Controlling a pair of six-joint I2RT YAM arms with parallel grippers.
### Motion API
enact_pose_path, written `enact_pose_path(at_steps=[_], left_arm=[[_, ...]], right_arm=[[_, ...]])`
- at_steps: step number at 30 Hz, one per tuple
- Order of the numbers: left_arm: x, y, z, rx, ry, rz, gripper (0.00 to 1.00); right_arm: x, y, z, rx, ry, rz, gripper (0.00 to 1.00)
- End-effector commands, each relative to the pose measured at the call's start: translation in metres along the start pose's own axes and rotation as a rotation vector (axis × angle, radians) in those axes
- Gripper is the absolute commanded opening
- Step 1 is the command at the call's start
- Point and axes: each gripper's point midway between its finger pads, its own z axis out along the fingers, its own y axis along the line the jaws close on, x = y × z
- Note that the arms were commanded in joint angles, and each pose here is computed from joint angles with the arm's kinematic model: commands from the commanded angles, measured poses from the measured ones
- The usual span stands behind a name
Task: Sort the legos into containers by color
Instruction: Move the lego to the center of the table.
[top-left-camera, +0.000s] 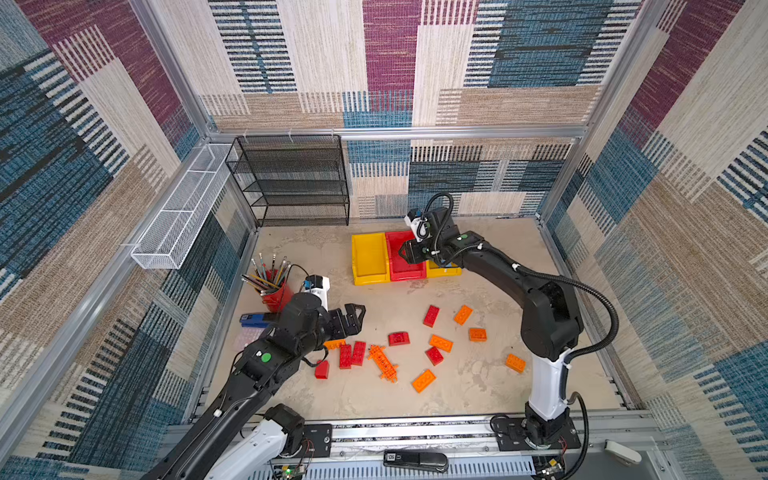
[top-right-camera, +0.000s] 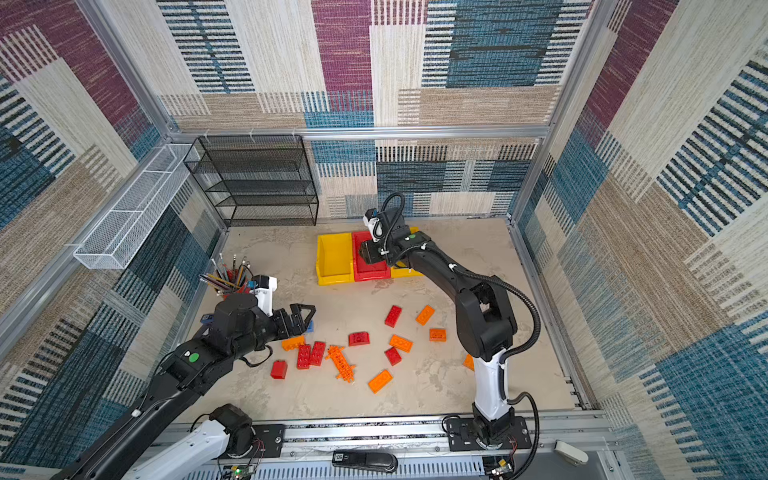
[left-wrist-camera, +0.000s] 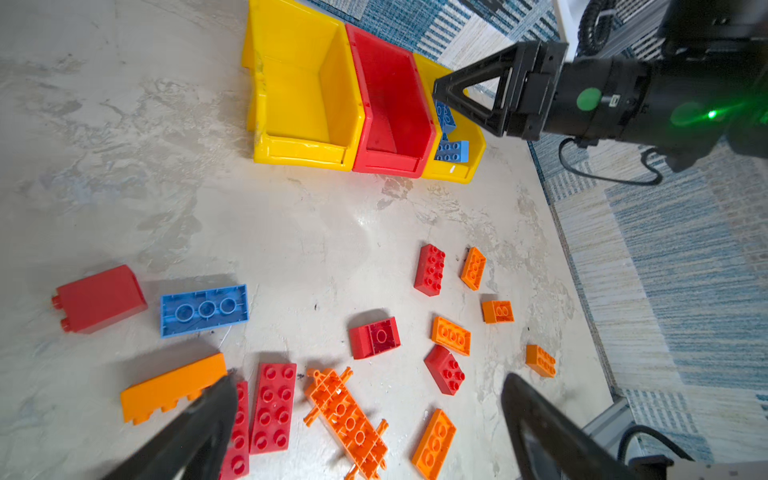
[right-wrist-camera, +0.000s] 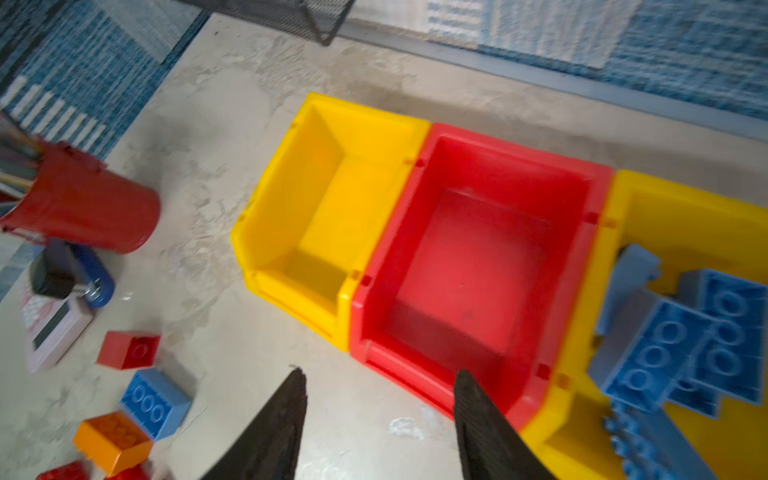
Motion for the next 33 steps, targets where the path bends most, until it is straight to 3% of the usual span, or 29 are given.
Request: enact_pose_path(at_steps=[1,6,21,33], left_arm=[[0.016,0.019,-0.006,-0.044,0.007,-0.089,1.00],[0.029,0.032,-0.010,-0.066,0.010,-0.145,1.00],[0.044,0.048,-0.013,-0.100,0.008,-0.212,1.00],[0.056,0.058,-0.007,-0.096,0.004,-0.244,1.00]], right_arm=[[-0.003,0.038,-0.001,-0.096,-0.027,-0.040,0.59],[0.024,0.095,0.015,-0.233,0.021,-0.089,0.60],[0.093,0.168,0.052,-0.398,0.163,-0.194,0.61],[0.132,0.187,0.082,-0.353,0.221,-0.247,0.61]])
